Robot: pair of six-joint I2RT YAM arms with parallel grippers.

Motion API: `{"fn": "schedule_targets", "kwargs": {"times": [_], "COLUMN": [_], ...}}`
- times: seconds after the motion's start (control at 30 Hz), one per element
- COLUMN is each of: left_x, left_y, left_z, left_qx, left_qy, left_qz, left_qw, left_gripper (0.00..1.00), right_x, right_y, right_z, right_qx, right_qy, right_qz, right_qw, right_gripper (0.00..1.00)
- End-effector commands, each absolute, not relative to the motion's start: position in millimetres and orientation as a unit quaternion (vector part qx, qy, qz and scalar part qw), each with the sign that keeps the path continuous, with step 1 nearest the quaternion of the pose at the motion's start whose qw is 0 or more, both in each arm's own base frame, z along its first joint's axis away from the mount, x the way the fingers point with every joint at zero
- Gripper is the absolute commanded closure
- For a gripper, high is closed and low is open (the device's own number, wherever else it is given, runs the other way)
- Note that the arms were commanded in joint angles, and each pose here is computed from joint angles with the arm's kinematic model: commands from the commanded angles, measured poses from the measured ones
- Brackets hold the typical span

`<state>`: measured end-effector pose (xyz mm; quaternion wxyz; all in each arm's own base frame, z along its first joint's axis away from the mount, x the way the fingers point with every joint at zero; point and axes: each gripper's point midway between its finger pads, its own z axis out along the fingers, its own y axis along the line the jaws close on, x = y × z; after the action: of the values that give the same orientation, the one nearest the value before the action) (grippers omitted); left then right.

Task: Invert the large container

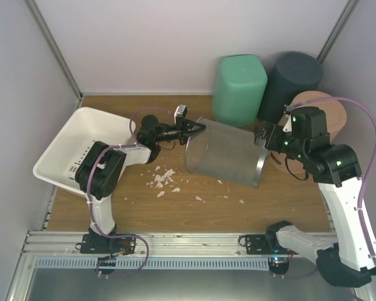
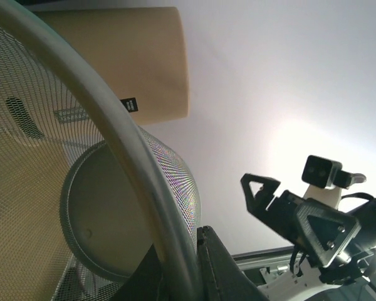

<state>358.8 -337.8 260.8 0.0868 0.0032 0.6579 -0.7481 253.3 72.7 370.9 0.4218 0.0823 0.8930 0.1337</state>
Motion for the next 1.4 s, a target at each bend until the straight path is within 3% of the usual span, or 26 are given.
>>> {"fn": "schedule_targets", "kwargs": {"times": [0.0, 0.5, 1.0, 1.37], "left_x": [346.2, 362.8, 368.3, 366.4], "left_y": [-348.1, -370.1, -369.5, -358.9], "left_z": [314.7, 245.5, 234.1, 229.6], "left_qx": [0.067, 0.046, 0.03, -0.038], "left_qy": [0.589, 0.643, 0.647, 0.627], "left_qz": [-0.795, -0.758, -0.756, -0.776], "left_qw": [0.13, 0.104, 0.094, 0.056], "left_gripper": [1.0, 1.0, 1.0, 1.0], "right_x": [239.6, 227.4, 204.0, 239.9], "right_y": [79.0, 84.8, 65.6, 89.5], "right_z": [339.7, 268.9, 264.2, 266.3], "right_qx": [0.098, 0.119, 0.16, 0.123], "right_qy": [0.912, 0.939, 0.943, 0.936], "right_qz": [0.153, 0.156, 0.126, 0.161], "right_qw": [0.368, 0.283, 0.265, 0.287], "right_gripper": [0.0, 0.0, 0.0, 0.0]}}
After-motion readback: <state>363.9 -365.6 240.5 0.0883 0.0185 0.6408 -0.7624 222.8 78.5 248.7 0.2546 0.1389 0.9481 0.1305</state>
